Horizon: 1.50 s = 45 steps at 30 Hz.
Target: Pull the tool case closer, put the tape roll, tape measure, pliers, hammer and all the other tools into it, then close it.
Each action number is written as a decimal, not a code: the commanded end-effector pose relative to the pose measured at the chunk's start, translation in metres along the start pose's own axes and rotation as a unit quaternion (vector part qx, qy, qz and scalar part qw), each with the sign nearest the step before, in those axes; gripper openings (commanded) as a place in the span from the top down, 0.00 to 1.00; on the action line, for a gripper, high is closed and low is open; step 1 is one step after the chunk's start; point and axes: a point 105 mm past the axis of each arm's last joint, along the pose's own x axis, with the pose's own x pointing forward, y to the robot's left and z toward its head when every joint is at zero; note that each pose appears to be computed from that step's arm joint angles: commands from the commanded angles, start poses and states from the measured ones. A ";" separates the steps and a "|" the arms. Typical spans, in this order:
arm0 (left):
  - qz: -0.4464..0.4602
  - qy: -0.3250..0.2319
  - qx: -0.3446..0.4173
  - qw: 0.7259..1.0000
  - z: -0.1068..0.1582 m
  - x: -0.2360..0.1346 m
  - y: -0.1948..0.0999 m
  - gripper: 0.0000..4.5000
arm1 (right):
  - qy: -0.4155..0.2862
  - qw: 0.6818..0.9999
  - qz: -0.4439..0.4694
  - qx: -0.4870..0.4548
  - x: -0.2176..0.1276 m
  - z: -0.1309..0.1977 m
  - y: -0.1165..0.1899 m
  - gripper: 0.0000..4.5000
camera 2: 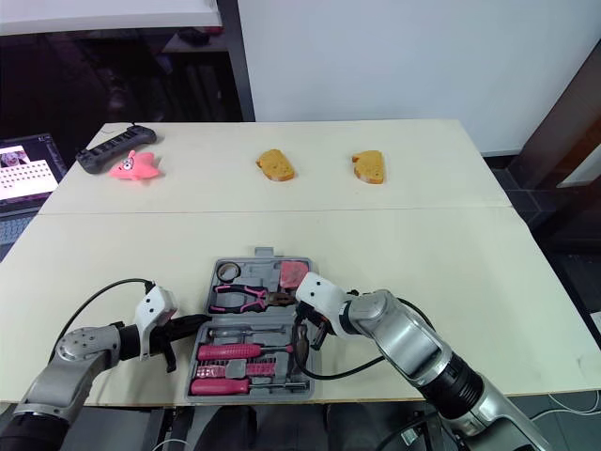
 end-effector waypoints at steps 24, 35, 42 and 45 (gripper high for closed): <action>-0.182 -0.091 0.011 0.979 0.023 -0.050 -0.052 1.00 | -0.139 0.981 0.038 0.129 -0.059 0.017 -0.023 0.94; -0.197 -0.075 0.024 0.977 -0.001 -0.031 -0.061 1.00 | -0.138 0.952 0.057 0.266 -0.060 0.030 -0.049 0.01; -0.200 -0.023 0.046 0.978 -0.032 -0.023 -0.063 1.00 | -0.122 0.919 0.077 0.367 -0.048 0.031 -0.057 0.01; -0.207 -0.005 0.055 0.977 -0.041 -0.022 -0.064 1.00 | -0.096 0.912 0.065 0.394 -0.041 0.021 -0.062 0.01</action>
